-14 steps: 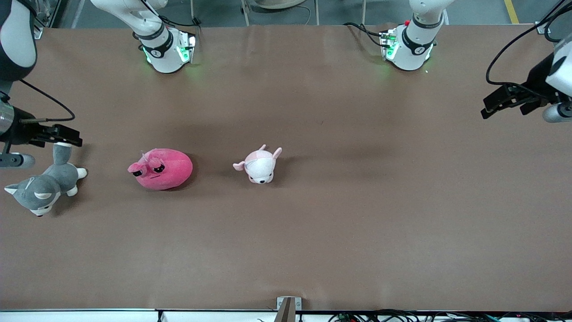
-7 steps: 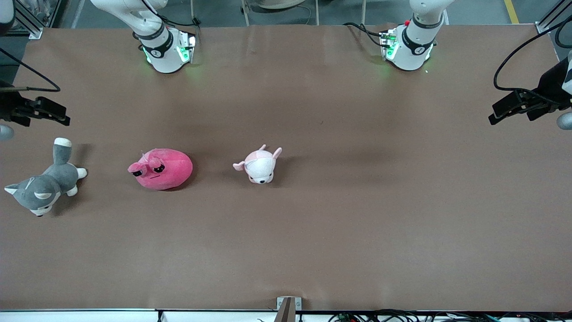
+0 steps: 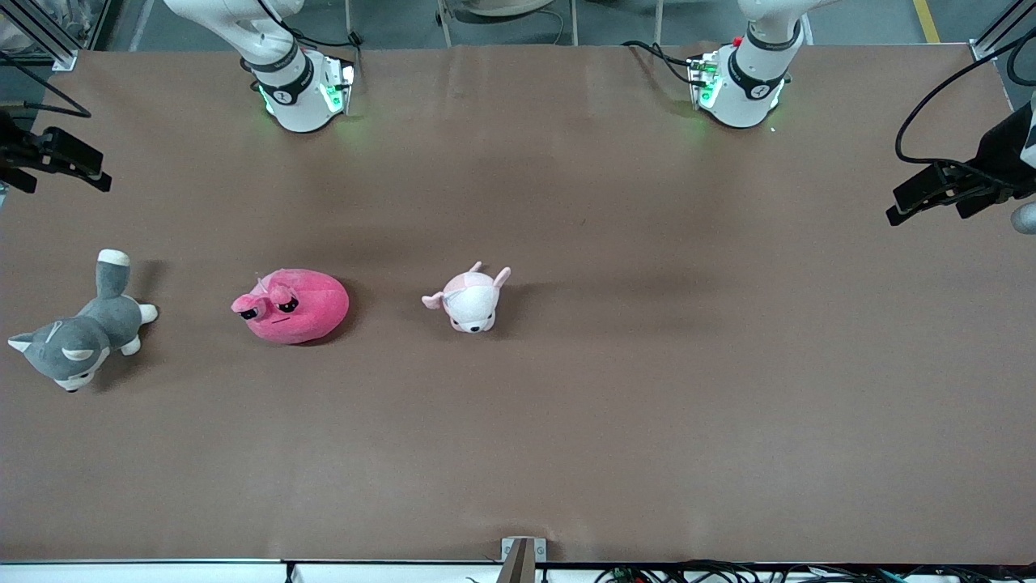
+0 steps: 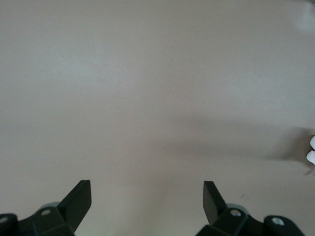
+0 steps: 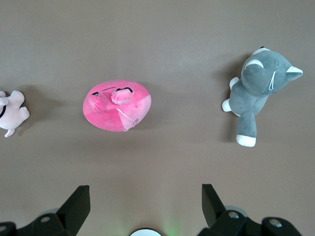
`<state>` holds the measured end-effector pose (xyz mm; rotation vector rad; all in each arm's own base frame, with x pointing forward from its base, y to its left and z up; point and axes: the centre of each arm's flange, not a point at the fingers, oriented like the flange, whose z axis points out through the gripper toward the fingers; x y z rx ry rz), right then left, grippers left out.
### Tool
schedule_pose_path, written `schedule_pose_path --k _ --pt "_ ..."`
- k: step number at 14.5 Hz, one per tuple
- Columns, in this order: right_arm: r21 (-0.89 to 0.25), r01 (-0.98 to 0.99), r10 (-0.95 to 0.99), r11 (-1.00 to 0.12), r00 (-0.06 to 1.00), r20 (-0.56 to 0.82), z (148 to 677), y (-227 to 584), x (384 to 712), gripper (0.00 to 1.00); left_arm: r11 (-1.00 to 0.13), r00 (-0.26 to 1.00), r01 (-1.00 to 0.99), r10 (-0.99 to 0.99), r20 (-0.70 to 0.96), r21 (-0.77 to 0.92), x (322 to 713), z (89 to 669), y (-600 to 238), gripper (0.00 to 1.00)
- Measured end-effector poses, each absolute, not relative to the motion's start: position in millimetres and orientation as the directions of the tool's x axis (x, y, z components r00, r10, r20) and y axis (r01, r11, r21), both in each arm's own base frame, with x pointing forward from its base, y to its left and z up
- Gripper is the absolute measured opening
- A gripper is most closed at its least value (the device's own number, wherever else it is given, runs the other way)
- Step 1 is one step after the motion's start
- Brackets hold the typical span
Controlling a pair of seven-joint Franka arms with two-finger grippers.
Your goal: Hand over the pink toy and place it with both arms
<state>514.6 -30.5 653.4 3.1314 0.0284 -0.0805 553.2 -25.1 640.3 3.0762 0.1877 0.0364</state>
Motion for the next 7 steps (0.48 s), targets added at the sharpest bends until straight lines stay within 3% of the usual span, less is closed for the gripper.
schedule_pose_path --k 7 --pt "0.007 0.019 0.019 -1.000 0.999 -0.049 659.8 -30.3 506.7 1.00 -0.991 0.993 0.119 0.120 0.021 0.062 553.0 641.3 -25.8 1.00"
